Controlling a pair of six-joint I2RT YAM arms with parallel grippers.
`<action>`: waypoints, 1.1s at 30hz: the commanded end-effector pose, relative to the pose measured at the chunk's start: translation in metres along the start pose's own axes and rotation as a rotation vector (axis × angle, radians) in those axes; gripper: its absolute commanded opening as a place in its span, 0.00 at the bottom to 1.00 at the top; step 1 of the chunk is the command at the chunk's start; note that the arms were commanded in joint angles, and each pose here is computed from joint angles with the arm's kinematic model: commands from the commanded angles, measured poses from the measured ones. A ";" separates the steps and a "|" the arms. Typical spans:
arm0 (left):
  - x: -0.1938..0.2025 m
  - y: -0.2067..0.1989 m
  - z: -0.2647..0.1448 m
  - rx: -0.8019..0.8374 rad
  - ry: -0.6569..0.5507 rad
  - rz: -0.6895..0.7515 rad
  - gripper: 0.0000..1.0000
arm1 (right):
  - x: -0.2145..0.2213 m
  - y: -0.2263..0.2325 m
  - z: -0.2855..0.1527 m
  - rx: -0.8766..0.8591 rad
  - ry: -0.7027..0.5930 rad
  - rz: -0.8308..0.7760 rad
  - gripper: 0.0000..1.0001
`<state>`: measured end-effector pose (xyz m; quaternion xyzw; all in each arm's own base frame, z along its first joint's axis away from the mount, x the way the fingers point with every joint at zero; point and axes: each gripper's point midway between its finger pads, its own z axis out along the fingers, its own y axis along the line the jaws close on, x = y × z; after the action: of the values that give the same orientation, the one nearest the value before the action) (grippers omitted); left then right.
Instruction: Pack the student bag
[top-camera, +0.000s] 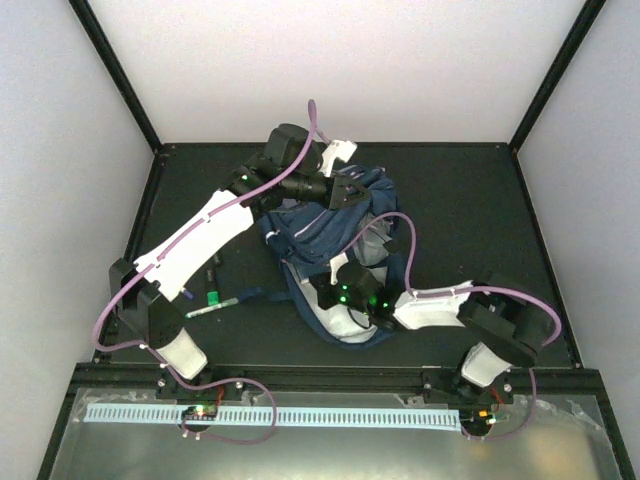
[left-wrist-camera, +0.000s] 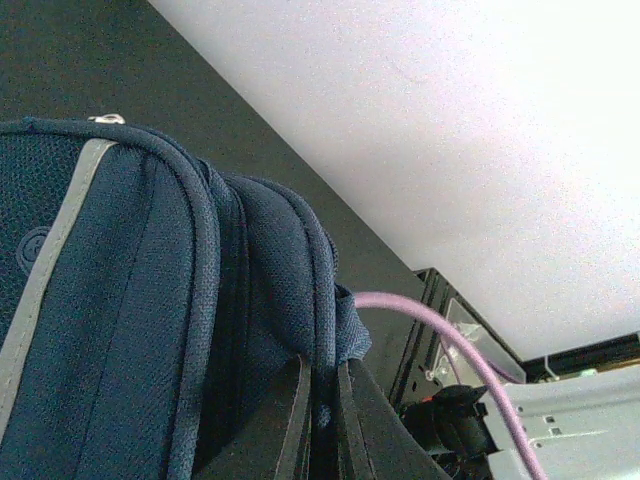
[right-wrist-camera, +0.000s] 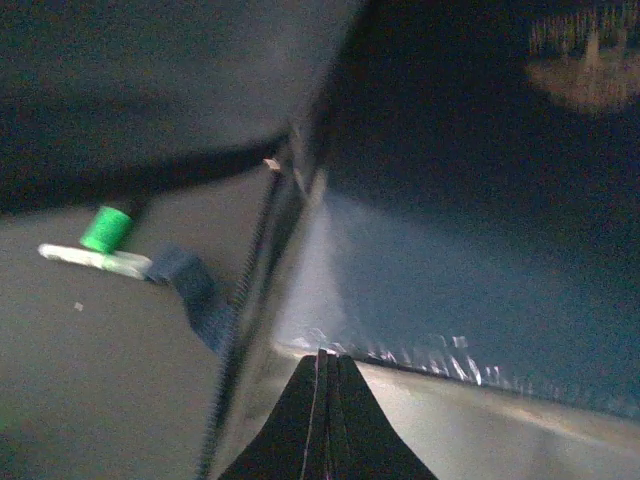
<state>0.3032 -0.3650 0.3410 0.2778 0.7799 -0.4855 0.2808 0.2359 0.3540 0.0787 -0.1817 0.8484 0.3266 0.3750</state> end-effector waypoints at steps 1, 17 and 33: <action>-0.043 -0.069 -0.032 0.165 -0.153 0.193 0.02 | -0.051 0.029 -0.029 -0.113 -0.207 -0.064 0.02; -0.040 -0.066 -0.036 0.136 -0.146 0.216 0.02 | -0.052 -0.086 -0.146 0.236 -0.305 0.070 0.08; -0.035 -0.069 -0.044 0.119 -0.138 0.209 0.02 | -0.078 -0.133 -0.087 0.299 -0.218 0.188 0.02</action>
<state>0.2987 -0.3613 0.3398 0.2902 0.7807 -0.4761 0.2822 0.2698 0.1980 0.0973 -0.0475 0.8770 0.2337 0.4172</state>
